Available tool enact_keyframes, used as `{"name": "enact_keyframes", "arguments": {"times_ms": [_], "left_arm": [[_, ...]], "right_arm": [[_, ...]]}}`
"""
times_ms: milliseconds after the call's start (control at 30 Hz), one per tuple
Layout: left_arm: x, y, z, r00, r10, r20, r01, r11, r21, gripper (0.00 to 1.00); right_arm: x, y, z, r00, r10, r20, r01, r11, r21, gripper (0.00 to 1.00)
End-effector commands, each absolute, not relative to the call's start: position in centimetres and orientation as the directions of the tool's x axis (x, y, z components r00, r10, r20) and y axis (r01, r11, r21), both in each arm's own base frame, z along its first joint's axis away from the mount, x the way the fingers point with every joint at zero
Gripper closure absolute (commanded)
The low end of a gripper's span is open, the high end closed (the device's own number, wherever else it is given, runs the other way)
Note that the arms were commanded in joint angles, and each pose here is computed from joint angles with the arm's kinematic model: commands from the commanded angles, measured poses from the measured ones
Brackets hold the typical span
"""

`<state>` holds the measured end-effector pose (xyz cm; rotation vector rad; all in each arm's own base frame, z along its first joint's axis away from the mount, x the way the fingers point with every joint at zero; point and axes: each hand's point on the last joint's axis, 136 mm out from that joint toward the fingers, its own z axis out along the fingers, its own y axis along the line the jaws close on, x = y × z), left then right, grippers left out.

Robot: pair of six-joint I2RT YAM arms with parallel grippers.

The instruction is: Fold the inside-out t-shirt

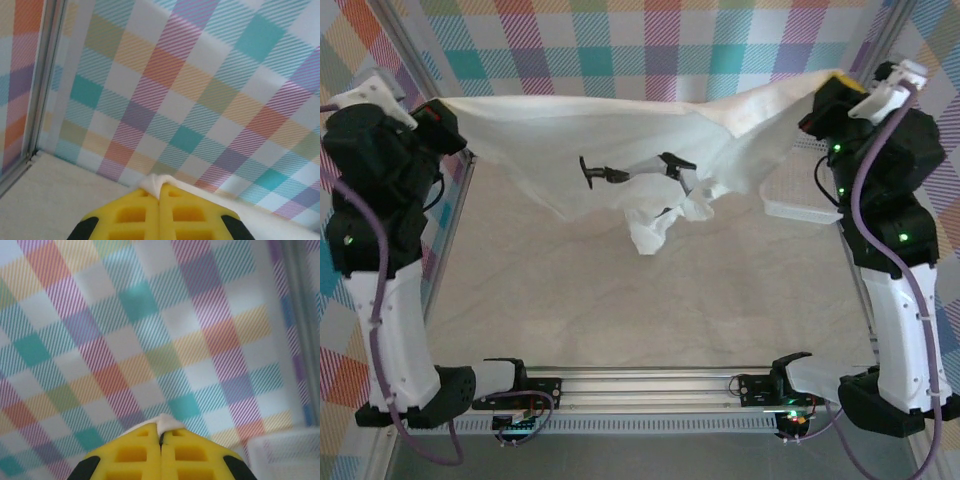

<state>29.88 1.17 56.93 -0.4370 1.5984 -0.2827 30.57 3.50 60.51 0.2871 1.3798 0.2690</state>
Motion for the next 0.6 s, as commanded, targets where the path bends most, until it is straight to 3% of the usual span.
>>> {"name": "enact_keyframes", "arguments": {"times_ms": [0,333,467,567], "left_arm": [[29.4,1.5,55.6,-0.100,-0.385,-0.918,-0.137,0.919,-0.370,1.00],[27.2,-1.4,57.8,-0.089,-0.425,-0.901,0.050,0.902,-0.430,1.00],[29.0,-2.8,55.0,-0.223,-0.477,-0.850,0.061,0.864,-0.500,1.00],[31.8,-3.7,49.4,-0.380,-0.532,-0.757,-0.007,0.820,-0.573,1.00]], "right_arm": [[30.4,1.3,63.2,0.282,0.262,-0.923,0.090,0.951,0.297,1.00],[29.0,2.0,66.0,0.318,0.292,-0.902,0.008,0.951,0.310,1.00],[30.7,3.1,64.6,0.258,0.292,-0.921,-0.013,0.954,0.299,1.00],[33.7,4.0,60.9,0.142,0.263,-0.954,0.018,0.963,0.269,1.00]]}}
